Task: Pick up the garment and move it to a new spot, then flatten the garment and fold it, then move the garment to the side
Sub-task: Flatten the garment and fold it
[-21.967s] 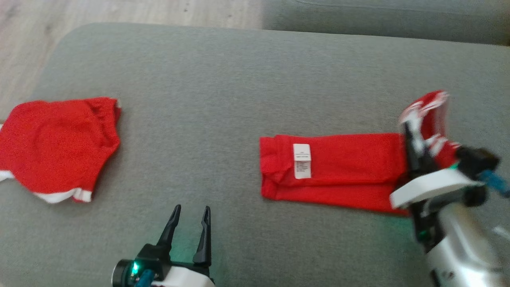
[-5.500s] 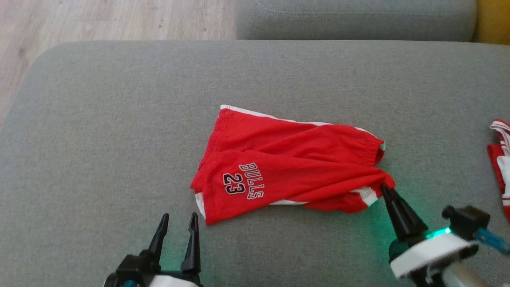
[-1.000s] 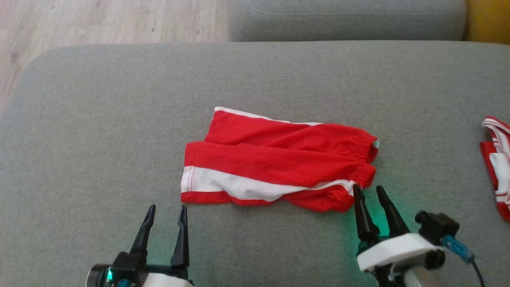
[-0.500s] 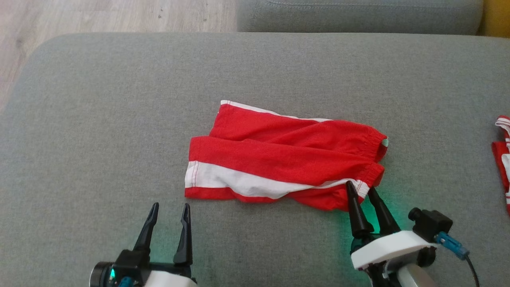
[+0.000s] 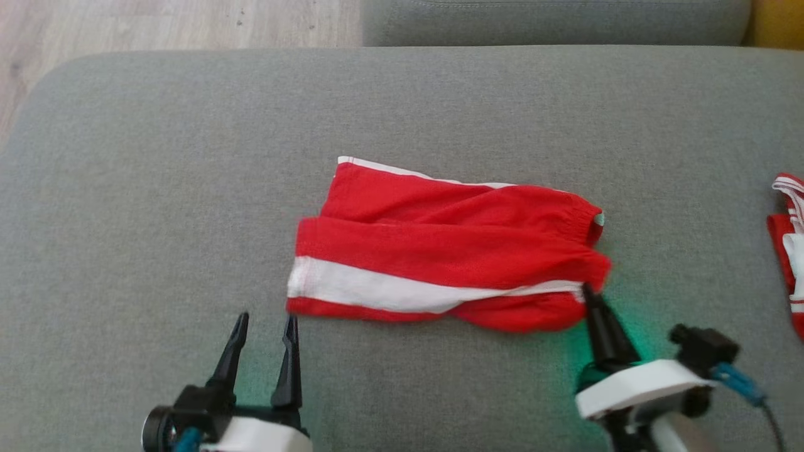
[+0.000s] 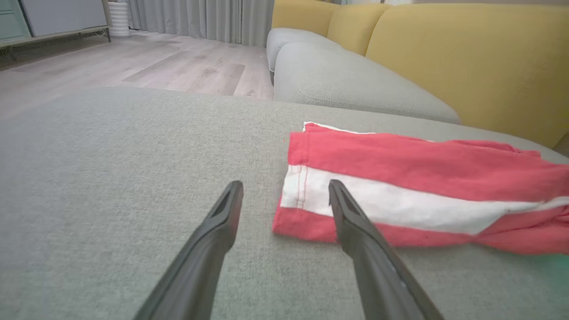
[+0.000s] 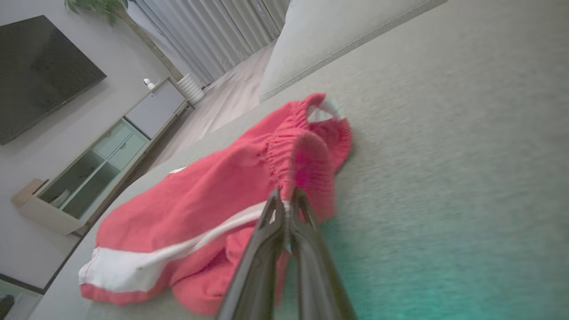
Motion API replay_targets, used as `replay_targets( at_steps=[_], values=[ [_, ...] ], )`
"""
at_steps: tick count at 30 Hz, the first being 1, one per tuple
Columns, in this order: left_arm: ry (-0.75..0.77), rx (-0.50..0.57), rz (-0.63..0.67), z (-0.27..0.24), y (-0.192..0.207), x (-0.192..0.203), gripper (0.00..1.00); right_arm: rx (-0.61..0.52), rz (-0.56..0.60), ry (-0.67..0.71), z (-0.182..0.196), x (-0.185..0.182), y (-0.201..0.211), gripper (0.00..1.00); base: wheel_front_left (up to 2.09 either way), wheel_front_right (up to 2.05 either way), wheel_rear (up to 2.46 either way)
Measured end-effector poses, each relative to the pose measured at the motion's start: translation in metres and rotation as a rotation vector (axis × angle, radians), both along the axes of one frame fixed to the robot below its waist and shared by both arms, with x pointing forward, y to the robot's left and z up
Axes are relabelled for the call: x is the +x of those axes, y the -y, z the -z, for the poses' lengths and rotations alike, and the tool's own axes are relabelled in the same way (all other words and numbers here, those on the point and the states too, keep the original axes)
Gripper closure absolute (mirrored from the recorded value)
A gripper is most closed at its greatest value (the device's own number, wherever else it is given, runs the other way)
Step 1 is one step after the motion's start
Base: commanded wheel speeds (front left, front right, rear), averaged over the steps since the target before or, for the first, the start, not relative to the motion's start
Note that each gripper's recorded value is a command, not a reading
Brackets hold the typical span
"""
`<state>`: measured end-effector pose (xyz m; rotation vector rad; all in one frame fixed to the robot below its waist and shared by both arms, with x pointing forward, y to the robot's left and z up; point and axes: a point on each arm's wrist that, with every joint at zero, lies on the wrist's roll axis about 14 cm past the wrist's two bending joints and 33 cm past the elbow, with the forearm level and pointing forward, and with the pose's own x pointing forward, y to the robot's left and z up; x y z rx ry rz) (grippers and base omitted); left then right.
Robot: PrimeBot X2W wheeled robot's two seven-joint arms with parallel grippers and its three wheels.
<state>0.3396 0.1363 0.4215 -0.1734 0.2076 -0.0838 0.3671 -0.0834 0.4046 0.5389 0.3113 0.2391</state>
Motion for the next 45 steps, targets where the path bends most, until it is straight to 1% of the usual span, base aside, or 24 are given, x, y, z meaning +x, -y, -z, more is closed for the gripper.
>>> replay_targets(
  at_steps=[5, 7, 12, 15, 18, 25, 31, 32, 33, 34, 35, 40, 42, 45],
  values=[
    [0.020, -0.095, 0.048, -0.006, 0.012, 0.017, 0.00, -0.070, 0.067, 0.008, 0.002, 0.003, 0.042, 1.00, 0.00, 0.00, 0.00],
    [0.000, -0.144, 0.071, -0.001, 0.020, 0.021, 0.00, -0.087, 0.086, 0.009, 0.002, 0.003, 0.054, 1.00, 0.00, 0.00, 0.00],
    [-0.072, -0.238, 0.157, 0.014, 0.053, 0.020, 0.00, -0.093, 0.118, 0.006, 0.003, 0.001, 0.065, 1.00, 0.00, 0.00, 0.00],
    [-0.123, -0.290, 0.218, 0.023, 0.078, 0.013, 0.00, -0.095, 0.123, 0.002, 0.004, 0.000, 0.066, 1.00, 0.00, 0.00, 0.00],
    [-0.153, -0.311, 0.248, 0.028, 0.090, 0.010, 0.00, -0.095, 0.124, 0.000, 0.005, 0.001, 0.066, 1.00, 0.00, 0.00, 0.00],
    [-0.176, -0.318, 0.259, 0.034, 0.090, 0.017, 0.00, -0.090, 0.120, 0.000, 0.005, 0.003, 0.063, 1.00, 0.00, 0.00, 0.00],
    [-0.185, -0.334, 0.290, 0.033, 0.098, 0.018, 0.00, -0.091, 0.123, -0.007, 0.007, 0.002, 0.064, 1.00, 0.00, 0.00, 0.00],
    [-0.186, -0.335, 0.293, 0.034, 0.098, 0.017, 0.04, -0.091, 0.123, -0.008, 0.008, 0.002, 0.065, 1.00, 0.00, 0.00, 0.00],
    [-0.183, -0.337, 0.295, 0.033, 0.098, 0.018, 0.56, -0.091, 0.123, -0.008, 0.008, 0.002, 0.065, 1.00, 0.00, 0.00, 0.00],
    [-0.171, -0.337, 0.299, 0.029, 0.099, 0.019, 0.89, -0.091, 0.123, -0.009, 0.008, 0.002, 0.064, 1.00, 0.00, 0.00, 0.00],
    [-0.152, -0.340, 0.300, 0.024, 0.098, 0.022, 1.00, -0.091, 0.122, -0.008, 0.008, 0.003, 0.064, 1.00, 0.00, 0.00, 0.00],
    [-0.043, -0.325, 0.313, -0.006, 0.097, 0.034, 1.00, -0.083, 0.124, 0.017, 0.000, 0.006, 0.063, 1.00, 0.00, 0.00, 0.00],
    [-0.006, -0.323, 0.322, -0.017, 0.098, 0.034, 1.00, -0.073, 0.127, 0.052, -0.011, 0.010, 0.062, 1.00, 0.00, 0.00, 0.00],
    [0.052, -0.323, 0.337, -0.037, 0.098, 0.031, 1.00, -0.023, 0.143, 0.128, -0.038, 0.015, 0.058, 1.00, 0.00, 0.00, 0.00]
  ],
)
